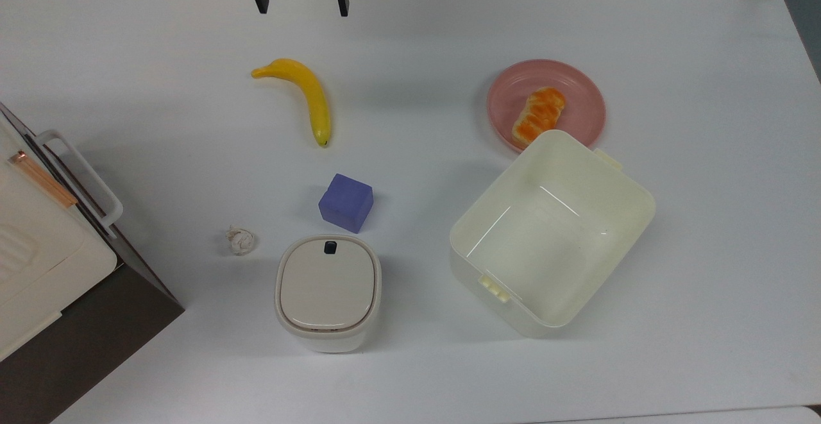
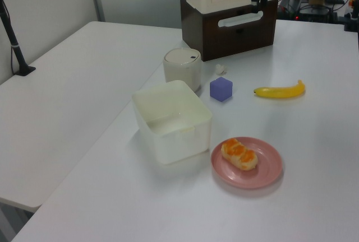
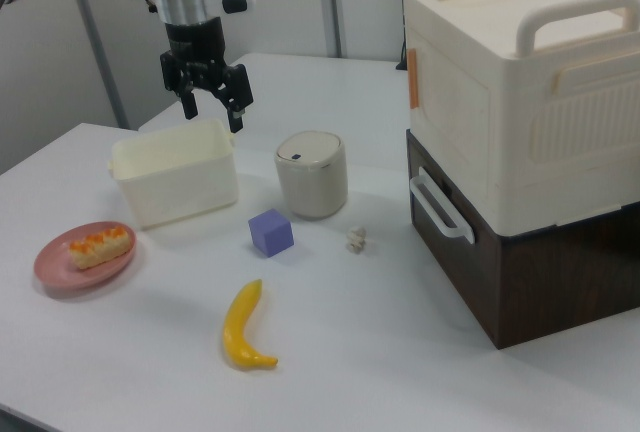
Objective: Put the bread on the table
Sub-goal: 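Move the open gripper over the bread roll on the pink plate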
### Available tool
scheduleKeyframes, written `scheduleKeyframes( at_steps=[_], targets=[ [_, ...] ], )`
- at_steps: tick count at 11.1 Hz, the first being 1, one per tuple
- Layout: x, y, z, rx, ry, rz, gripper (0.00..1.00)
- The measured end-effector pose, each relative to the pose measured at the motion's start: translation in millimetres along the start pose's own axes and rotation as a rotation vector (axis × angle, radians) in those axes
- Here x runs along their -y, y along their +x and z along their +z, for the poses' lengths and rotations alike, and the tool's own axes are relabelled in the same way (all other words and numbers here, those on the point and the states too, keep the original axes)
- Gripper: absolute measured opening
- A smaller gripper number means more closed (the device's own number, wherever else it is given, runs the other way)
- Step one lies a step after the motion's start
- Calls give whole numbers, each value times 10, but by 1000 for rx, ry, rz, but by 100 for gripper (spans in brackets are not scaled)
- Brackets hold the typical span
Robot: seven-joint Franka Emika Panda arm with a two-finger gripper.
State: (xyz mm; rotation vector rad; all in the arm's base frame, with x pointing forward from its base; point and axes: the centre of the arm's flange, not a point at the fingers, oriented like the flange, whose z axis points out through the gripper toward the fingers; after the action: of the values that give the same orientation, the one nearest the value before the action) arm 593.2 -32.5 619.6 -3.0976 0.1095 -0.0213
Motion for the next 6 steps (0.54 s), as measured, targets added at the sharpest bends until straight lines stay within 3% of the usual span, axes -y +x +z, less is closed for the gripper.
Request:
scheduleKeyframes(
  at_steps=[3, 6],
  targets=[
    [33, -7, 87, 18, 2, -2, 100],
    [392, 3, 416, 20, 14, 25, 100]
  ],
)
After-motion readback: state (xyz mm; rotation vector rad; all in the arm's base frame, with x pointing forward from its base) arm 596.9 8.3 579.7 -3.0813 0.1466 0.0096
